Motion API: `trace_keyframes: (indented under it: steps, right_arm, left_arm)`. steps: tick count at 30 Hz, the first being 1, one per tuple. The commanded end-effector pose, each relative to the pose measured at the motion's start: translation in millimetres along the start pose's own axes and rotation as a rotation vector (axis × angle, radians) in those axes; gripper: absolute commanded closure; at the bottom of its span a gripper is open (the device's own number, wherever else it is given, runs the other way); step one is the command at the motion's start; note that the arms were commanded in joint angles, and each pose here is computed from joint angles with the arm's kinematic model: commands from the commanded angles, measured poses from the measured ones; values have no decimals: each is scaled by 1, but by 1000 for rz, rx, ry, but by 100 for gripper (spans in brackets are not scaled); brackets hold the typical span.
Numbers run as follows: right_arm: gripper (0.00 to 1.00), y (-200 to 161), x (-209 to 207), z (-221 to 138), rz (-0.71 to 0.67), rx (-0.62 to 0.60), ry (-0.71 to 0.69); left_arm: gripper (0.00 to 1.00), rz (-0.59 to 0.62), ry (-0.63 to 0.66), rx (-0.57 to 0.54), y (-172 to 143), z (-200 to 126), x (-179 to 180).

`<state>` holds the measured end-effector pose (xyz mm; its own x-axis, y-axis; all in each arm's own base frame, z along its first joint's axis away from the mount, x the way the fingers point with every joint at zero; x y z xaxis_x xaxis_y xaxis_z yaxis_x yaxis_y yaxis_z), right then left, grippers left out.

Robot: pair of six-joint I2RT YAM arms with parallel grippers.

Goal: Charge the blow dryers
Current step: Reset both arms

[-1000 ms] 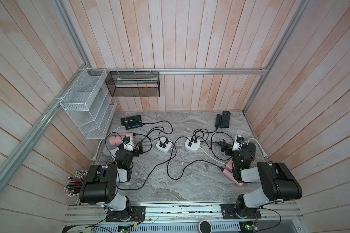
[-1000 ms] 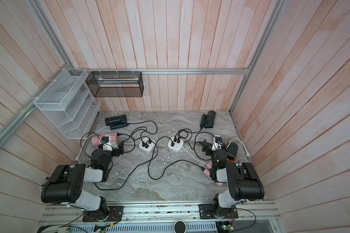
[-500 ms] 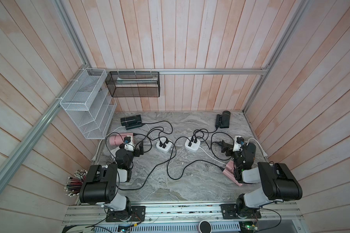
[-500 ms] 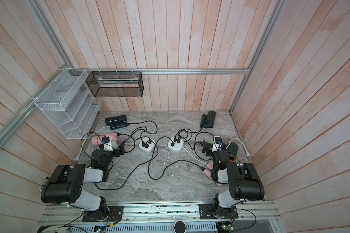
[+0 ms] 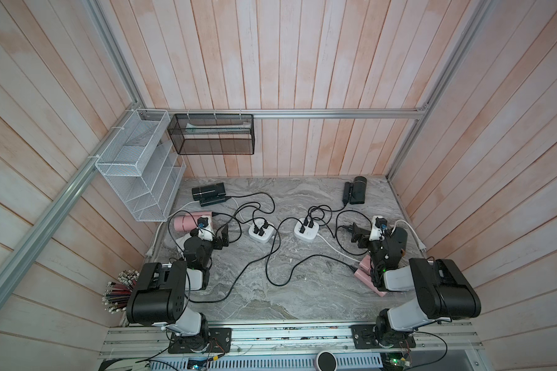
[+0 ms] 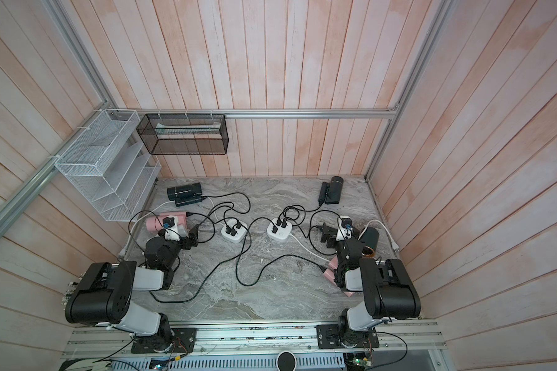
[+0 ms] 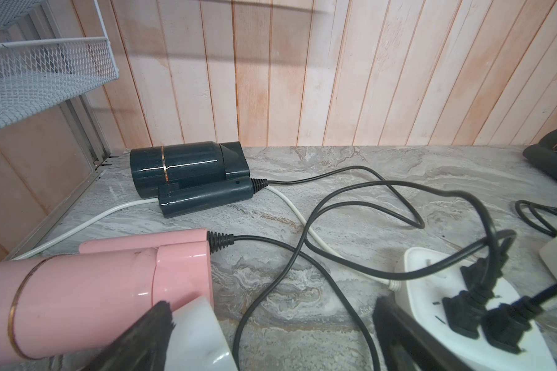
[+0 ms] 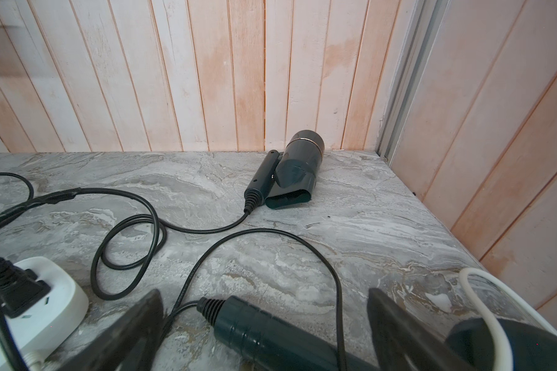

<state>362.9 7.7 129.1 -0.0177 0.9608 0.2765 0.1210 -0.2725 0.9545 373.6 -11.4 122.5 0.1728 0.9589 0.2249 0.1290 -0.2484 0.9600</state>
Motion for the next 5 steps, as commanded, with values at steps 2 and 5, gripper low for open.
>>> trace_keyframes:
  steps: [2,5]
  right_arm:
    - [1,2,0,3,-9,-6,-8]
    - [1,2,0,3,-11,-6,-12]
  left_arm:
    - [0,16,-6,-26,7,1,1]
    - [0,16,-5,-26,7,1,1]
Point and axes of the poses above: each gripper's point midway between its finger pads, its own z axis out along the fingers, its own x axis along the line the jaws close on, y = z × x, the point moved 1 cm from there along -z, back along the fingers, and after that the axes turned 15 degrees about z, right-handed, at the moved point
